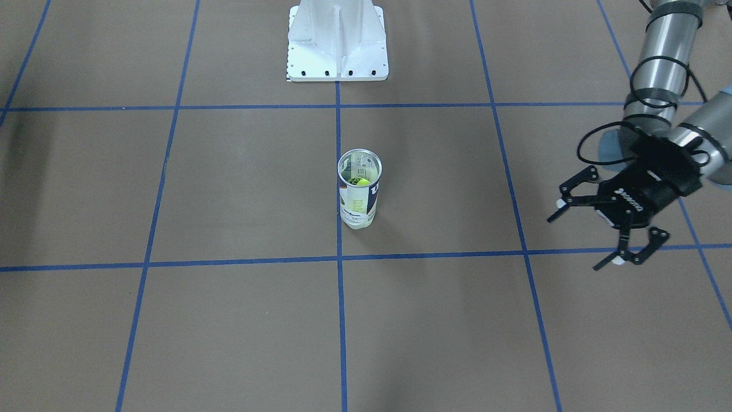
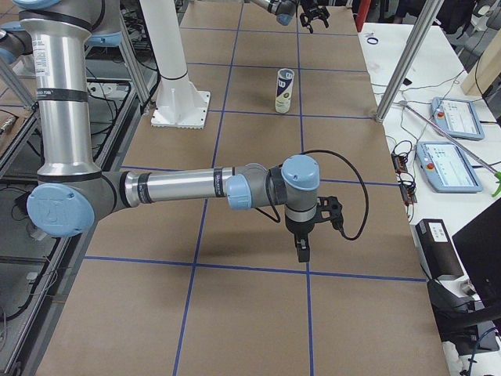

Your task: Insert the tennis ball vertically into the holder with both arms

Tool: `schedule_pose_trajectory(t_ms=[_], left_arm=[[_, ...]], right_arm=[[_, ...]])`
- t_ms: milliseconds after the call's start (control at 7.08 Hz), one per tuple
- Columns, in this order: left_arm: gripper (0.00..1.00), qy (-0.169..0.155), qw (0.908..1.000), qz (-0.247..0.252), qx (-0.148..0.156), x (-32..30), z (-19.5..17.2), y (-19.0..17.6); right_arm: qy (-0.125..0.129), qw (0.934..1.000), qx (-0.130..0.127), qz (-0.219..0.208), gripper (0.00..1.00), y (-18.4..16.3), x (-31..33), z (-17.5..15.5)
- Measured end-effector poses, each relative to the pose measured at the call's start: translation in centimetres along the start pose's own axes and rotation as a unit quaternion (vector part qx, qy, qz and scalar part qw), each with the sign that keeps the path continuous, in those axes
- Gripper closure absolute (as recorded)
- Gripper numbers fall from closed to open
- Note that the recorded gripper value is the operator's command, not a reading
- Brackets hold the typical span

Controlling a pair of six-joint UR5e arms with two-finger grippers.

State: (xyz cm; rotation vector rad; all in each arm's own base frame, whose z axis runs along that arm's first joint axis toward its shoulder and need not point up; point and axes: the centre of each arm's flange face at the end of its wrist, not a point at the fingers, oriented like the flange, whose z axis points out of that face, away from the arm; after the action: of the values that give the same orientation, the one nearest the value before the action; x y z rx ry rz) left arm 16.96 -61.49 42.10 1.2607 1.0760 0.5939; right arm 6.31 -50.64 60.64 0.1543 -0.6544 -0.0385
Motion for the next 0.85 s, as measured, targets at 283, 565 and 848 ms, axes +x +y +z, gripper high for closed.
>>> schedule_pose_trajectory(t_ms=[283, 565, 848], left_arm=[[0.0, -0.039, 0.9965, -0.055, -0.051, -6.9, -9.4, 0.6], [0.0, -0.085, 0.9912, -0.055, -0.086, -10.3, -13.9, 2.3], [0.0, -0.113, 0.9846, -0.044, -0.126, -12.3, -15.2, 3.6]], right_arm=[[0.001, 1.0, -0.003, 0.004, 0.01, 0.5, 0.5, 0.3], [0.002, 1.0, -0.002, 0.005, 0.01, 0.4, 0.5, 0.3], [0.002, 1.0, -0.001, 0.005, 0.01, 0.3, 0.4, 0.2]])
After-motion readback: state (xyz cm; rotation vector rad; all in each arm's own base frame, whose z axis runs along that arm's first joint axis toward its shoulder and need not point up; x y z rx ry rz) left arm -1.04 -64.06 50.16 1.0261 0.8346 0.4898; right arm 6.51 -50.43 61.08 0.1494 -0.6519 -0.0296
